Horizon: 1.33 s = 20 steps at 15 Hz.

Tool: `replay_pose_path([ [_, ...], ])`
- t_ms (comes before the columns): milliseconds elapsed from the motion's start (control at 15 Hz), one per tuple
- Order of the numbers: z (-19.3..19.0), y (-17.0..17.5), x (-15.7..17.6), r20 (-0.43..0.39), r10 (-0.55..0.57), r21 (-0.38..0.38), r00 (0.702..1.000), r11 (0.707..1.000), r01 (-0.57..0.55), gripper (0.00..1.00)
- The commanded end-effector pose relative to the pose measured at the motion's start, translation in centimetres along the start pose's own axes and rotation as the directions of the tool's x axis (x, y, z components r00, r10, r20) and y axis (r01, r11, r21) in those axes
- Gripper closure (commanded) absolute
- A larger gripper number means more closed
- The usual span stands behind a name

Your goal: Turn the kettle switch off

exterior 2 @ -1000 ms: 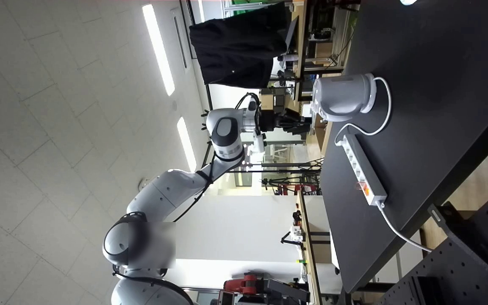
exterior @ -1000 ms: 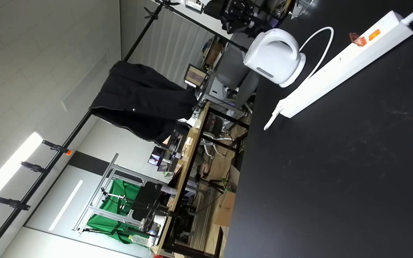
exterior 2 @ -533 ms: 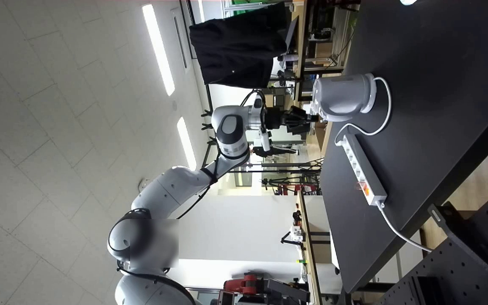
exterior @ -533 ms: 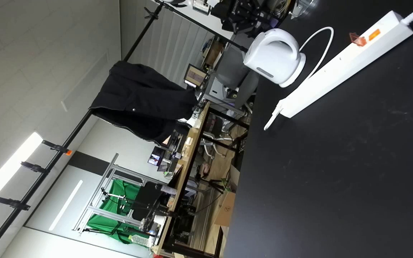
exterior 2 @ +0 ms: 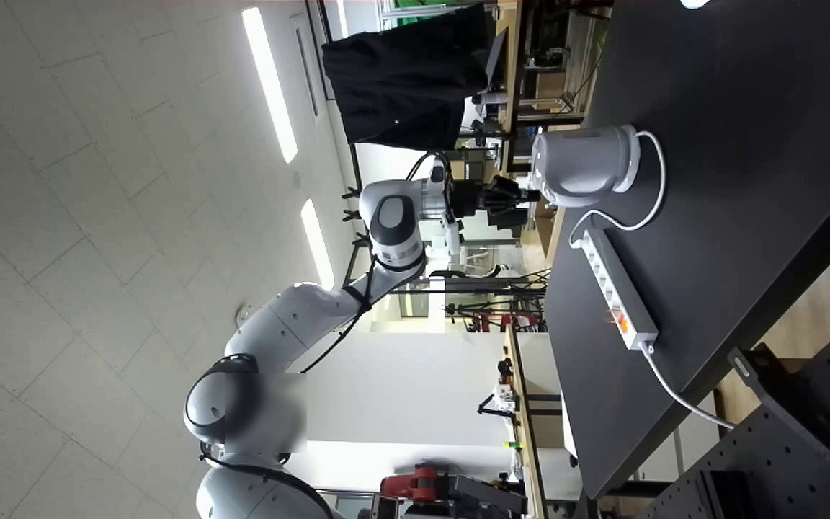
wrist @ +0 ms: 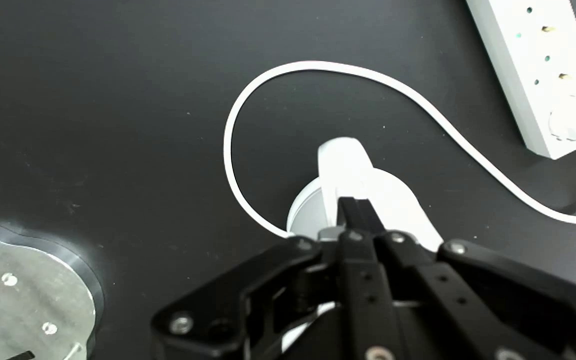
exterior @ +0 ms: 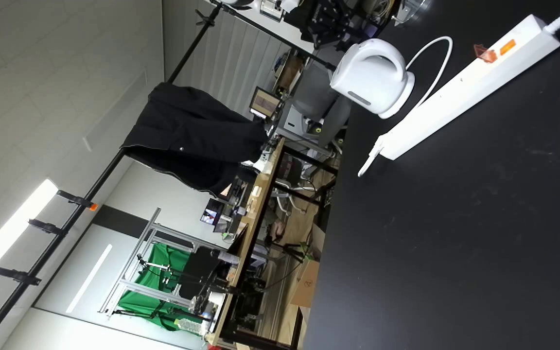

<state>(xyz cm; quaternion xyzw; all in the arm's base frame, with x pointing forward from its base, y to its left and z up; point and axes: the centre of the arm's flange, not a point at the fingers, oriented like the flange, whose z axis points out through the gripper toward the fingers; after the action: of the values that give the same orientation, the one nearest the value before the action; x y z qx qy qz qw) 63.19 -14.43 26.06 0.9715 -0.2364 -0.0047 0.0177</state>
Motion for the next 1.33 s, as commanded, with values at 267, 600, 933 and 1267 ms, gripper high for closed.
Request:
replay_pose_path([
  [267, 0.6, 0.2, 0.7, -0.048, 0.006, -0.004, 0.999, 1.000, -0.007, 1.00],
  [600, 1.2, -0.2, 0.3, -0.028, 0.005, -0.013, 1.000, 1.000, -0.005, 1.00],
  [933, 0.8, -0.9, -0.7, -0.048, 0.006, -0.042, 0.999, 0.999, -0.008, 1.00],
  [1267, -0.7, -1.8, -1.9, -0.113, -0.004, -0.092, 0.994, 0.996, -0.007, 1.00],
])
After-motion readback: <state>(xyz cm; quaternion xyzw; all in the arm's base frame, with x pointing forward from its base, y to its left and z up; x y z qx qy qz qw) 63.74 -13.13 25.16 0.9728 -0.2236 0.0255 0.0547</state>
